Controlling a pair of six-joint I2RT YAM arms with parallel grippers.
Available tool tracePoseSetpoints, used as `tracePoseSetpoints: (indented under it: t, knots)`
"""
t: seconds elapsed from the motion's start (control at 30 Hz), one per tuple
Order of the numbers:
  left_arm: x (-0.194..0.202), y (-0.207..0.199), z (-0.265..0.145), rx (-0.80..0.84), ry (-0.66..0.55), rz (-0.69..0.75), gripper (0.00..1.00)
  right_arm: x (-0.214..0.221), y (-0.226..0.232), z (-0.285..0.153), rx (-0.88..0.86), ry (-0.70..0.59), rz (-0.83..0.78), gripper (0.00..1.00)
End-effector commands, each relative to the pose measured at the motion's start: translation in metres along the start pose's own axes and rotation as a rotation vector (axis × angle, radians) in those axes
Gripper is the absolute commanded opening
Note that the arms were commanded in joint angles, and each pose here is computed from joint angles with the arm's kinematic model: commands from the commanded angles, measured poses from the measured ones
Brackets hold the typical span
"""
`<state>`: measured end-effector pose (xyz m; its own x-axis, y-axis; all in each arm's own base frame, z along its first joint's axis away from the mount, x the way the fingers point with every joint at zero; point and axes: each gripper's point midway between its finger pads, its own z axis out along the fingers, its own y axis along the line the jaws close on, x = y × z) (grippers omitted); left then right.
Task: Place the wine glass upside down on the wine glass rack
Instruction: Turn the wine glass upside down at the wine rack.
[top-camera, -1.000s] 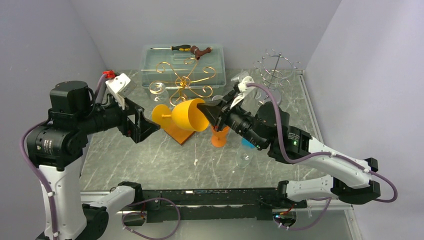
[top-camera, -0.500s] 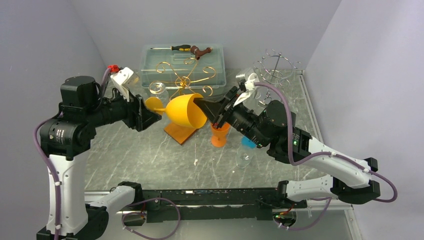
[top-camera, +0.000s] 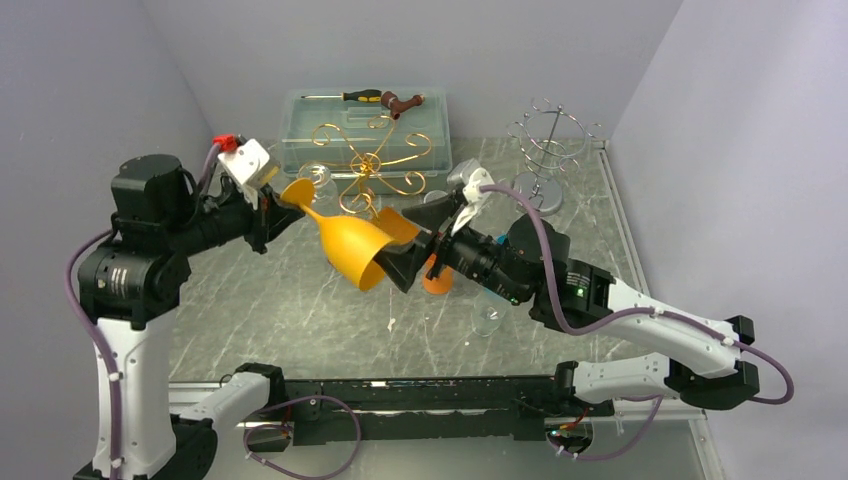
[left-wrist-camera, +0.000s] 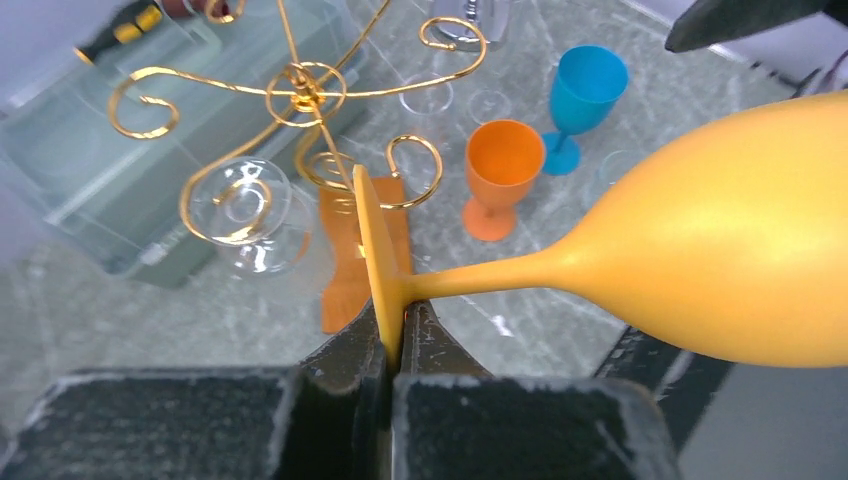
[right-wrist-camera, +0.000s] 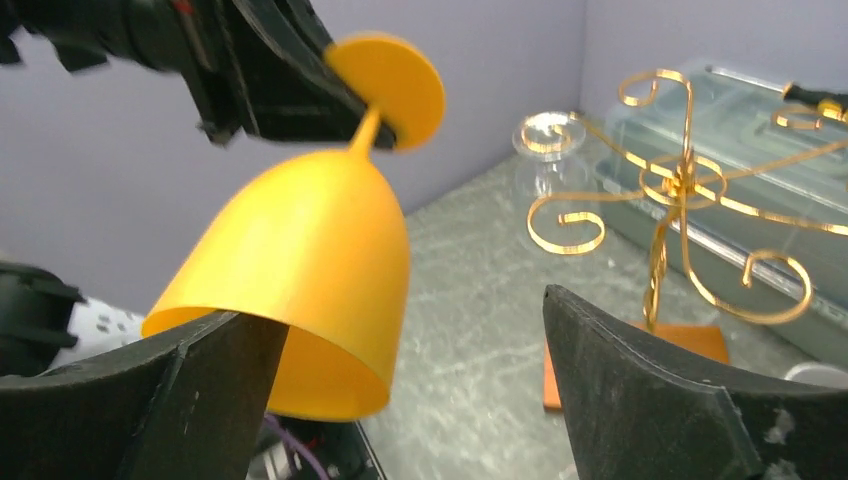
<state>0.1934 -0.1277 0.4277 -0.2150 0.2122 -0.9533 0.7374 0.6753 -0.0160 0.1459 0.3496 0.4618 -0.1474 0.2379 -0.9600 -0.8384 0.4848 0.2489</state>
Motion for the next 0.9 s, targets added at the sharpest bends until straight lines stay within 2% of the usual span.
tracePoseSetpoints:
  t: [0.0,0.17,0.23,0.43,0.53,0.67,0.87]
  knots:
    - [-0.021,0.006,-0.017,-0.063,-0.115,0.398,0.00,0.020,-0.003,-0.030,-0.027,0.094,-0.002,1.00]
    - [-0.030,0.015,-0.023,-0.119,-0.153,0.690,0.00,0.055,-0.003,-0.055,-0.079,0.284,-0.064,1.00]
    - [-0.035,0.008,-0.026,-0.108,-0.190,0.800,0.00,0.060,-0.002,-0.059,-0.102,0.315,-0.094,1.00]
    - [-0.029,-0.041,-0.033,0.041,-0.371,1.237,0.00,0.051,0.007,-0.042,-0.145,0.205,-0.094,1.00]
    - [-0.018,-0.055,-0.033,0.083,-0.418,1.397,0.00,0.058,0.023,-0.021,-0.199,0.217,-0.077,1.00]
    - [-0.011,-0.065,-0.035,0.128,-0.442,1.466,0.00,0.083,0.046,0.007,-0.291,0.288,-0.039,1.00]
    - [-0.008,-0.071,-0.039,0.116,-0.462,1.542,0.00,0.092,0.062,0.020,-0.385,0.122,-0.011,1.00]
